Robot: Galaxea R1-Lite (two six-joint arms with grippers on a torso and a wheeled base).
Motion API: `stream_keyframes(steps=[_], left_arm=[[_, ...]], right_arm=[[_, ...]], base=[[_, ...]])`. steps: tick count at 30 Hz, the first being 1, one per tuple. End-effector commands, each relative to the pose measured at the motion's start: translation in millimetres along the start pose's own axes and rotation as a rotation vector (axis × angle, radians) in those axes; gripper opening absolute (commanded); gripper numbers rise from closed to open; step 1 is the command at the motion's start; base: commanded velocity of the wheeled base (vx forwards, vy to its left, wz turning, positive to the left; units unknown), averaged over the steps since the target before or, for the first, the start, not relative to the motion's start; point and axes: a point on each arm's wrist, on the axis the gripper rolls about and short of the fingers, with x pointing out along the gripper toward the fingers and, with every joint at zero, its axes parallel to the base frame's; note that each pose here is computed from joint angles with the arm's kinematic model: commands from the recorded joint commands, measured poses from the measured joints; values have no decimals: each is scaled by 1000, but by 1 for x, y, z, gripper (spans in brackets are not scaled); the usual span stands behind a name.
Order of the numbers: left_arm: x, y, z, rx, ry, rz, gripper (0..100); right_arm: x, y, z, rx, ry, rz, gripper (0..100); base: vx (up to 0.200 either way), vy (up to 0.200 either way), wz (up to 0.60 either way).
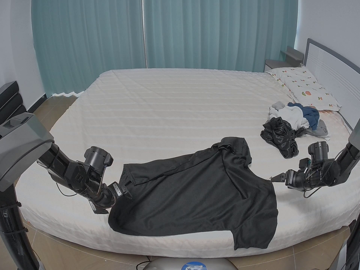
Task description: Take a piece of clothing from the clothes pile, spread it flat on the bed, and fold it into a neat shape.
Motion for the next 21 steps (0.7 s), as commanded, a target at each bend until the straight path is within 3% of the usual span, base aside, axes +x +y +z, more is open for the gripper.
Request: stream_keyframes(steps=[1, 10, 21], left_arm=[[-8, -6, 18, -82, -37, -64, 100], [-7, -7, 21, -97, -9, -97, 100], [0, -15, 25, -117, -13, -109, 100]], right_arm=[[17, 8, -6, 30, 4, -4, 100], [21, 13, -3, 67, -17, 15, 100], [26, 15, -6, 62, -6, 18, 100]], base=[[0, 0, 0], [200, 0, 0], [0, 0, 0]])
